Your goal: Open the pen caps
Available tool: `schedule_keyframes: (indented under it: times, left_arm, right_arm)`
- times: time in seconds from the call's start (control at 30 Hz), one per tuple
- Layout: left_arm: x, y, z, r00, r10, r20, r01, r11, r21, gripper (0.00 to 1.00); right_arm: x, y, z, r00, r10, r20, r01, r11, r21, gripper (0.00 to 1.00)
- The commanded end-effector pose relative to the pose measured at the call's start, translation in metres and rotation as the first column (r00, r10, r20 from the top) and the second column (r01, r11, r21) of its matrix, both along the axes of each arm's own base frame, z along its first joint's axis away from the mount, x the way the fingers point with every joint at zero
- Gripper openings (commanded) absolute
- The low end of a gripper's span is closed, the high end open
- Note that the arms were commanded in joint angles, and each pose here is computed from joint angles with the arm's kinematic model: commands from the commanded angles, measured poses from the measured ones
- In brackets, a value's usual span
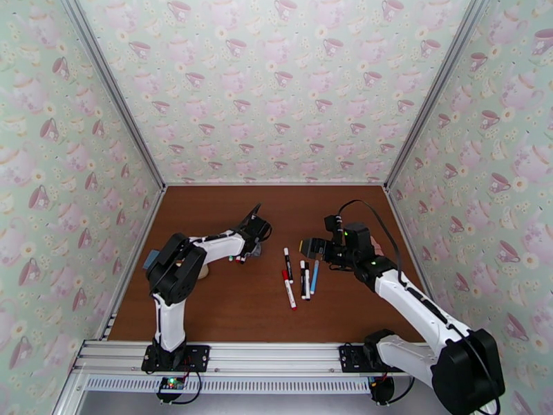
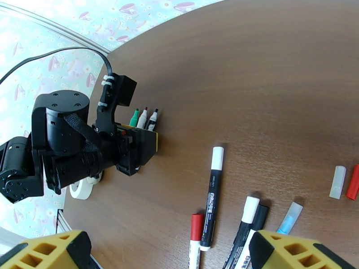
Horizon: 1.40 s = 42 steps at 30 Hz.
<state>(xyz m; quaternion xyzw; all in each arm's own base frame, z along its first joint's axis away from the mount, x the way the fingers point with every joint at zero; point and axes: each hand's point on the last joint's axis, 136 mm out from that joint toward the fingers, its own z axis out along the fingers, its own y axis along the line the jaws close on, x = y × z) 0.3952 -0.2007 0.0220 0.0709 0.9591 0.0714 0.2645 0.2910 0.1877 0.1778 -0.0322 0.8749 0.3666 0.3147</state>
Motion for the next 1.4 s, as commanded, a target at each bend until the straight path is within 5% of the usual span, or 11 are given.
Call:
schedule_keyframes:
  times: [0.0,0.23,0.6,0.97,1.37]
  left_arm:
    - [0.004,-0.003,0.013,1.0,0.003,0.015,-0.002,1.0,-0.016,0.38]
    - [-0.011,-0.016,0.05,1.0,-0.002,0.031,0.005,0.994,-0.111,0.42]
    - [-0.095,-0.069,0.059,0.98,0.016,-0.199,-0.087,0.932,-0.352,0.4]
    - [-0.156,-0.127,0.042,0.953,0.003,-0.301,-0.131,0.906,-0.403,0.45]
    - [-0.182,-0.159,0.014,0.933,-0.03,-0.359,-0.124,0.908,-0.399,0.49]
  right_arm:
    - [-0.001,0.004,0.012,0.999,0.023,0.022,-0.023,1.0,0.009,1.0]
    - [-0.003,0.005,0.004,0.999,0.04,0.005,-0.04,0.999,-0.003,1.0]
    - [-0.013,-0.003,0.004,0.998,0.056,0.002,-0.056,0.996,-0.068,1.0]
    - [-0.031,-0.023,-0.019,0.999,0.003,-0.04,-0.009,0.99,-0.142,1.0]
    - [-0.04,-0.034,-0.027,0.998,-0.038,-0.05,0.029,0.985,-0.167,1.0]
